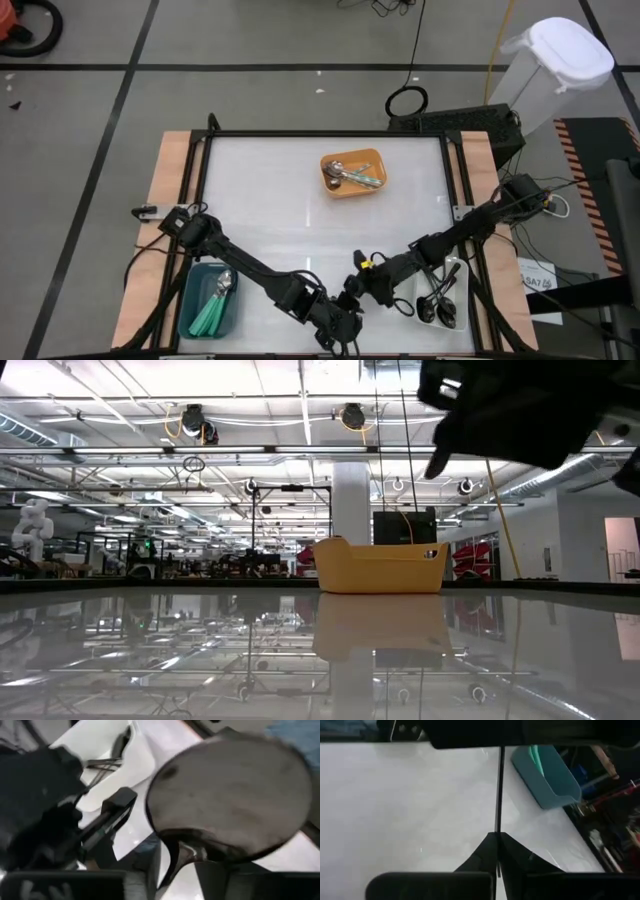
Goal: Sort silverware by color (type)
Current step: Put the black spoon into the white bin
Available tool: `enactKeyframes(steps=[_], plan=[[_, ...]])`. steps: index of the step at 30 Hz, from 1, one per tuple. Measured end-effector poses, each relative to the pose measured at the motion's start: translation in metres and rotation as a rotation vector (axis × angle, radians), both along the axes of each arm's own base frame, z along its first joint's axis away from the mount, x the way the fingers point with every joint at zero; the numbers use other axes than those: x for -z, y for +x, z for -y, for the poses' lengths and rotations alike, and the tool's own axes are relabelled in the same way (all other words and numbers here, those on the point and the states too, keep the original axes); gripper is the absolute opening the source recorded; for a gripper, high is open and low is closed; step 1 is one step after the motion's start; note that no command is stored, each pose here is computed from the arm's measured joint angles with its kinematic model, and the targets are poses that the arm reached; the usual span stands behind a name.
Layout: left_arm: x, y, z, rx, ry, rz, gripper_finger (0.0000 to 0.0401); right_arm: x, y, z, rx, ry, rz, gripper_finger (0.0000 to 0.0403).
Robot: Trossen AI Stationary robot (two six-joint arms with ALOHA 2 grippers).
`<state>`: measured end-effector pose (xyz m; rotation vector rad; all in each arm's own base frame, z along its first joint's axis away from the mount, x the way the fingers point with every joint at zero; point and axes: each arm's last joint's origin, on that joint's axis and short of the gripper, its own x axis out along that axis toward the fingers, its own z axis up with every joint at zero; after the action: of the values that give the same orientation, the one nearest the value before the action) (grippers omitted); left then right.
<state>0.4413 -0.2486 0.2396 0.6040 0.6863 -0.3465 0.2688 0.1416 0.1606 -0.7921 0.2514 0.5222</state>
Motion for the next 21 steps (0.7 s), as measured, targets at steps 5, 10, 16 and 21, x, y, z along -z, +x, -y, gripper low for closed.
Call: enactKeyframes(steps=[5,10,16,21], plan=[[-0.02,-0.009,0.008,-0.118,0.067,0.032,0.0146,-0.023,-0.017,0.001,0.08,-0.079,0.015,0.0002],[-0.049,-0.023,0.014,-0.244,0.063,0.044,0.0156,-0.042,-0.041,0.001,0.146,-0.166,0.015,0.0001],[-0.057,-0.036,0.021,-0.27,0.042,0.0,0.0156,-0.061,-0.074,0.0,0.176,-0.264,0.017,0.0001],[-0.055,-0.036,0.016,-0.304,0.044,-0.024,0.0157,-0.064,-0.098,-0.002,0.209,-0.388,0.014,0.0001]])
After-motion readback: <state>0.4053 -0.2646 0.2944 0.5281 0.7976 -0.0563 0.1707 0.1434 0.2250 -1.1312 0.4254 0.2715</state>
